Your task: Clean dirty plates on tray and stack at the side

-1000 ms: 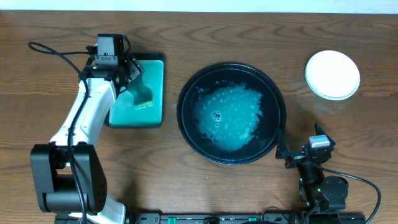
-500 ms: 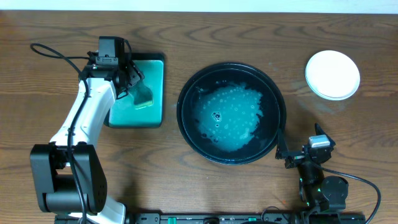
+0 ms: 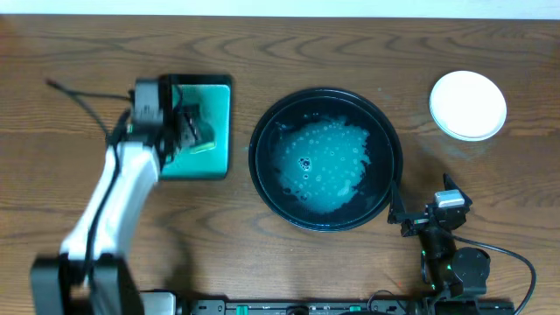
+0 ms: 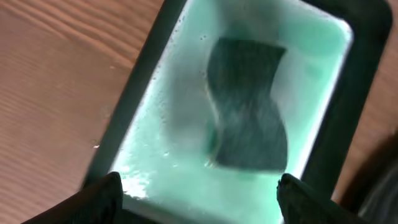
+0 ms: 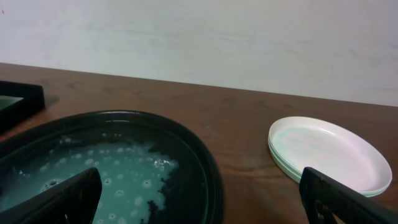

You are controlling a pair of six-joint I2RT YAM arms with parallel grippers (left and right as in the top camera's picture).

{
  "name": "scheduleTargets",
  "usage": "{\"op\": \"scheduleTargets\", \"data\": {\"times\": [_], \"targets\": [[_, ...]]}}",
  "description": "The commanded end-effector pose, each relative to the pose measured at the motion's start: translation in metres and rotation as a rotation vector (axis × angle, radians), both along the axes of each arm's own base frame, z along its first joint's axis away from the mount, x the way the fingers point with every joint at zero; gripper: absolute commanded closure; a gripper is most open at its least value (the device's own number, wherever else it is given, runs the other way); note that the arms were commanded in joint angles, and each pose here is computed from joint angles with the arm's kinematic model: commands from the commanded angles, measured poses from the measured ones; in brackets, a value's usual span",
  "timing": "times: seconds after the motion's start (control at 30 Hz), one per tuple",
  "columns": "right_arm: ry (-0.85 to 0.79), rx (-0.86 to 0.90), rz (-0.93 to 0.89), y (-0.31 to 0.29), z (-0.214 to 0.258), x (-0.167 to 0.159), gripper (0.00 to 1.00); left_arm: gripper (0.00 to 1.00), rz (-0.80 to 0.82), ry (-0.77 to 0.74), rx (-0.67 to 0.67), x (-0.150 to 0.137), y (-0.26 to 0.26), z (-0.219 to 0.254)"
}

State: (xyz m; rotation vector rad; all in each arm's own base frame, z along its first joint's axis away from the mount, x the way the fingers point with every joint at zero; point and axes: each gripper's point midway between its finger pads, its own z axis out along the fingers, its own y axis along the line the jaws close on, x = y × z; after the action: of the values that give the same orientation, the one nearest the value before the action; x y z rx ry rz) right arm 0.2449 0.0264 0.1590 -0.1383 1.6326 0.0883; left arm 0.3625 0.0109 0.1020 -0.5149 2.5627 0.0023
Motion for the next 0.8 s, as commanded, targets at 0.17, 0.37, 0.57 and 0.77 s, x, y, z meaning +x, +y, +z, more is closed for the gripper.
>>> {"op": "scheduleTargets", "data": {"times": [0.17, 0.37, 0.57, 0.77], "targets": [[0.0, -0.008, -0.011, -0.002, -0.001, 0.0, 0.01, 0.2, -0.155, -0.297, 0.123, -0.066, 0.002, 0.023], [0.0, -0.008, -0.011, -0.002, -0.001, 0.0, 0.01, 0.2, -0.172, -0.607, 0.181, -0.106, 0.003, 0.047], [0.0, -0.008, -0.011, -0.002, -0.001, 0.0, 0.01, 0.2, -0.19, -0.701, 0.214, -0.115, 0.002, 0.041], [0.0, -0.008, -0.011, -0.002, -0.001, 0.0, 0.01, 0.2, -0.186, -0.842, 0.24, -0.113, 0.002, 0.049]]}}
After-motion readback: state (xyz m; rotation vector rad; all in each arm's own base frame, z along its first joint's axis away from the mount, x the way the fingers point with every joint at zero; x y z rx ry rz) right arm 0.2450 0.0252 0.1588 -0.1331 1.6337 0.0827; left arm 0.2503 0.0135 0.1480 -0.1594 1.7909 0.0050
